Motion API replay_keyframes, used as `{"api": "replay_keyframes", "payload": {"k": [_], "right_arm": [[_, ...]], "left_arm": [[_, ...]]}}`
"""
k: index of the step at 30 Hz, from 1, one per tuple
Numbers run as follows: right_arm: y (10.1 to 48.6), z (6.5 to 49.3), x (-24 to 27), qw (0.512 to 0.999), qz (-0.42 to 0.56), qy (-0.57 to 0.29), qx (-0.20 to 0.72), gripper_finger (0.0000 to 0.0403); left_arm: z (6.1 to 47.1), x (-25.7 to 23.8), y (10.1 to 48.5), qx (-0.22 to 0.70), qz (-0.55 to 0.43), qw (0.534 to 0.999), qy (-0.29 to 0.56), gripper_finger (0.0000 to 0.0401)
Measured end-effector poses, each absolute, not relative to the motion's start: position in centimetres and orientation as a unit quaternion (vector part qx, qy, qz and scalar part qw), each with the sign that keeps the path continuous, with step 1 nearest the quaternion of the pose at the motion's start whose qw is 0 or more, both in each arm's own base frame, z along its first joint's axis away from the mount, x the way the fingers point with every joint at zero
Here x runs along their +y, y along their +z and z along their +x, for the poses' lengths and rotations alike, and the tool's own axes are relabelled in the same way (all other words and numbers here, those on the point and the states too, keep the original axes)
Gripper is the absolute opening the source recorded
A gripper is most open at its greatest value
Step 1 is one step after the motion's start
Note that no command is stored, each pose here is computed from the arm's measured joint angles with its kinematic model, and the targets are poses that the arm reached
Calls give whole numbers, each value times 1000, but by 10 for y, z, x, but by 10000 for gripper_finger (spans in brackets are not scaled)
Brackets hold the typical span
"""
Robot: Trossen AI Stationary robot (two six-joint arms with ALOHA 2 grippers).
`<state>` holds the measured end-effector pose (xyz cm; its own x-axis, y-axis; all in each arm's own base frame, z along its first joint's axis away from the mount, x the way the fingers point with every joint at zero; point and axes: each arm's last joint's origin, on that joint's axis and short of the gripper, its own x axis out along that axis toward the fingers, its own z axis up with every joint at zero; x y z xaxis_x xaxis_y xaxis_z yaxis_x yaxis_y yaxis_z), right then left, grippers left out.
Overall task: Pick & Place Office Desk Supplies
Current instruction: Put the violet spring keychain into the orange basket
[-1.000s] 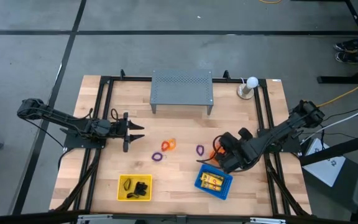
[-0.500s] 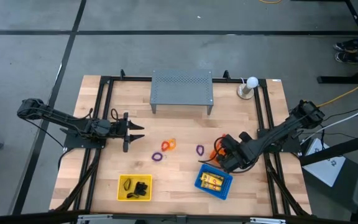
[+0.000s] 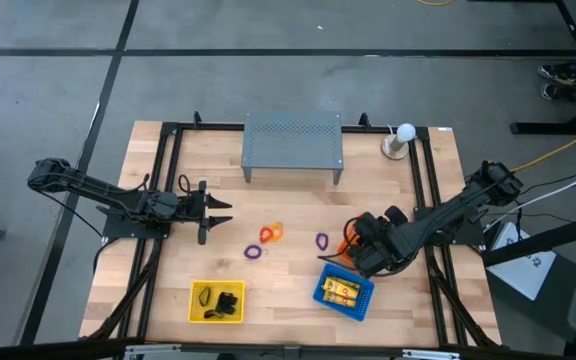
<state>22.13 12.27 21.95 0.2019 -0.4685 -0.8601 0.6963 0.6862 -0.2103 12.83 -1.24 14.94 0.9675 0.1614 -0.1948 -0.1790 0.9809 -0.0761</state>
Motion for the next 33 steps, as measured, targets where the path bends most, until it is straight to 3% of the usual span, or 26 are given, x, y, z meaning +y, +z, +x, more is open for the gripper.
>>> {"api": "replay_keyframes", "payload": {"k": [10,17,25,33], "right_arm": [[257,256,122,856,68,-356,368,191],[259,295,114,891,79,-226,385,182],[230,321,87,859,87,-145,483,172],[189,339,67,816,87,-133,556,170]], "left_arm": [[128,-12,149,94,-45,991,86,161],[128,-12,149,95,-46,991,84,161],[128,-13,149,98,-46,991,83,161],[128,-13,149,99,-46,991,82,161]]}}
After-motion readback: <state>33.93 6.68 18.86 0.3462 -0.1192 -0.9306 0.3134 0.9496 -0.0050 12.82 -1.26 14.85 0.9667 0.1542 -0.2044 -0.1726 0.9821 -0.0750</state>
